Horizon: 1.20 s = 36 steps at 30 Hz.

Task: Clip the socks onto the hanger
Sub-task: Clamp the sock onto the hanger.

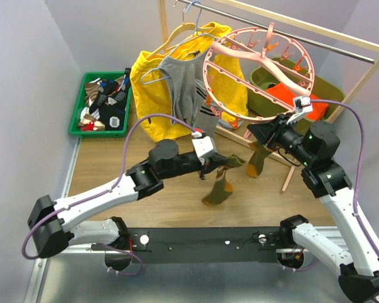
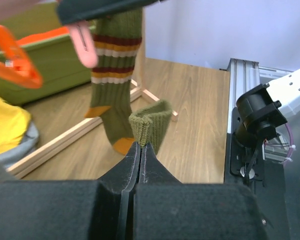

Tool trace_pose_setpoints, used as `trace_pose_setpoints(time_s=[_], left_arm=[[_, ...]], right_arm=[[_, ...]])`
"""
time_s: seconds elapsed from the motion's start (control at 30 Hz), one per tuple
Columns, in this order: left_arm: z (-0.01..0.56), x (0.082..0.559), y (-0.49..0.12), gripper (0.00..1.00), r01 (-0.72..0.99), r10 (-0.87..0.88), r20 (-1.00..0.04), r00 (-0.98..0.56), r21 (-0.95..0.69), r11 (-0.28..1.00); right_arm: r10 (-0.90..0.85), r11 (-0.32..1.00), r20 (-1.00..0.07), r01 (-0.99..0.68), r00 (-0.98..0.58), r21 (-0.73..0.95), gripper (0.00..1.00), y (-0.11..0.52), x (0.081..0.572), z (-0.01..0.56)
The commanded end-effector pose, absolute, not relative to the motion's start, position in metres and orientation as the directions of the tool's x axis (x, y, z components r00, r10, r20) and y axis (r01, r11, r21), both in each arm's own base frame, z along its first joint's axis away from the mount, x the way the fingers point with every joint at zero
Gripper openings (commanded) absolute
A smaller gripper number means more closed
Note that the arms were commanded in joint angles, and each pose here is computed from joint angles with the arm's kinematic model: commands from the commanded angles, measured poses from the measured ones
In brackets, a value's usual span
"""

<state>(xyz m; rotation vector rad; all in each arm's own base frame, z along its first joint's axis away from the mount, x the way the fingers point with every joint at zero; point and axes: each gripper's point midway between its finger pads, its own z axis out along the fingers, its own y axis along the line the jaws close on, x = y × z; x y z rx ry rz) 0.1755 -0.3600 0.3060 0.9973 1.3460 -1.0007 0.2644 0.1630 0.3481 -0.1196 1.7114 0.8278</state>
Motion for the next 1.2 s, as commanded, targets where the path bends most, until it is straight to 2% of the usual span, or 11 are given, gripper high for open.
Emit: trace_pose_setpoints(time_s=[0.0, 0.4, 0.83, 1.17], left_arm=[[0.324, 0.183, -0.382, 0.00, 0.961, -0.079, -0.996, 0.030, 0.007, 0.278], [0.320, 0.206, -0.402, 0.00, 0.946, -0.044, -0.999, 0.027, 0.012, 0.324], [0.309, 0.230, -0.391, 0.00, 0.914, -0.004, -1.000, -0.012, -0.013, 0.405], [0.322, 0.229, -0.394, 0.00, 0.935, -0.059, -0.997, -0.039, -0.058, 0.351]], right_arm=[[0.332, 0.716, -0.897, -0.541, -0.291, 0.440, 0.01, 0.168, 0.257, 0.363], [0.300, 0.721, -0.908, -0.554, -0.291, 0.416, 0.01, 0.168, 0.254, 0.355], [0.284, 0.720, -0.917, -0.568, -0.282, 0.398, 0.01, 0.169, 0.253, 0.354], [0.279, 0.708, -0.920, -0.588, -0.274, 0.390, 0.01, 0.171, 0.251, 0.355]])
